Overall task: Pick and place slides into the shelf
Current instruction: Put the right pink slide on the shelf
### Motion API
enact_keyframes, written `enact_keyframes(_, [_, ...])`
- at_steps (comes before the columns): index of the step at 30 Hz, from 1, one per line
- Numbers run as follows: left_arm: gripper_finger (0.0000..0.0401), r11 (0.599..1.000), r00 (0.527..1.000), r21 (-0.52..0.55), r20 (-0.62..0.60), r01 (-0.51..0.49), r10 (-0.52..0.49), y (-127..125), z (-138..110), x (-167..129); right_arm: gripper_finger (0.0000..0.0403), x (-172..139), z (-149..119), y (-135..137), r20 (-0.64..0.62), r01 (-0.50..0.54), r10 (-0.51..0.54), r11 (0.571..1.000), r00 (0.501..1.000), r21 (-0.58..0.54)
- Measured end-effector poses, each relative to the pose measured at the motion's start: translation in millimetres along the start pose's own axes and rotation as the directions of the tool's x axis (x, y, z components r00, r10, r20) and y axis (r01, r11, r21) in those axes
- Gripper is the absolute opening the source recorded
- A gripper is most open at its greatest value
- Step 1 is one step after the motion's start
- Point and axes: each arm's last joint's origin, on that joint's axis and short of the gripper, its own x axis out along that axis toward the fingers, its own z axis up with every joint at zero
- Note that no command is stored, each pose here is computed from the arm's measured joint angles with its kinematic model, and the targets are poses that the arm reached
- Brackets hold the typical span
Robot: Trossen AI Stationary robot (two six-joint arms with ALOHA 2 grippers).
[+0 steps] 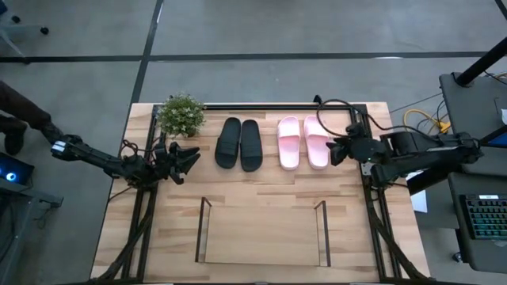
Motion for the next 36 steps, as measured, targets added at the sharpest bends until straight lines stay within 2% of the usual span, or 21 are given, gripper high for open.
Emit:
enact_keyframes(5, [0.016,1.0,1.0,-0.001,0.0,0.0,0.0,0,0,0,0.0174,8,10,8,-0.075,-0.084,0.083,0.996,0.994,-0.021])
enact_keyframes(14, [0.016,1.0,1.0,-0.001,0.0,0.001,-0.001,0,0,0,0.0164,27,35,-3,-0.116,-0.154,0.154,0.988,0.981,0.009])
enact_keyframes(20, [0.016,1.0,1.0,-0.001,0.0,0.001,-0.001,0,0,0,0.0164,47,47,-13,-0.164,-0.144,0.149,0.989,0.975,0.046])
enact_keyframes(24, [0.016,1.0,1.0,0.0,-0.001,0.001,-0.001,0,0,0,0.0168,63,53,-15,-0.205,-0.168,0.169,0.986,0.964,0.018])
enact_keyframes(30, [0.016,1.0,1.0,0.0,-0.001,0.001,-0.001,0,0,0,0.0178,72,82,-8,-0.252,-0.143,0.121,0.987,0.96,-0.074])
enact_keyframes(36, [0.016,1.0,1.0,0.001,-0.001,0.001,-0.001,0,0,0,0.018,85,118,-9,-0.35,-0.059,0.008,0.989,0.937,-0.137])
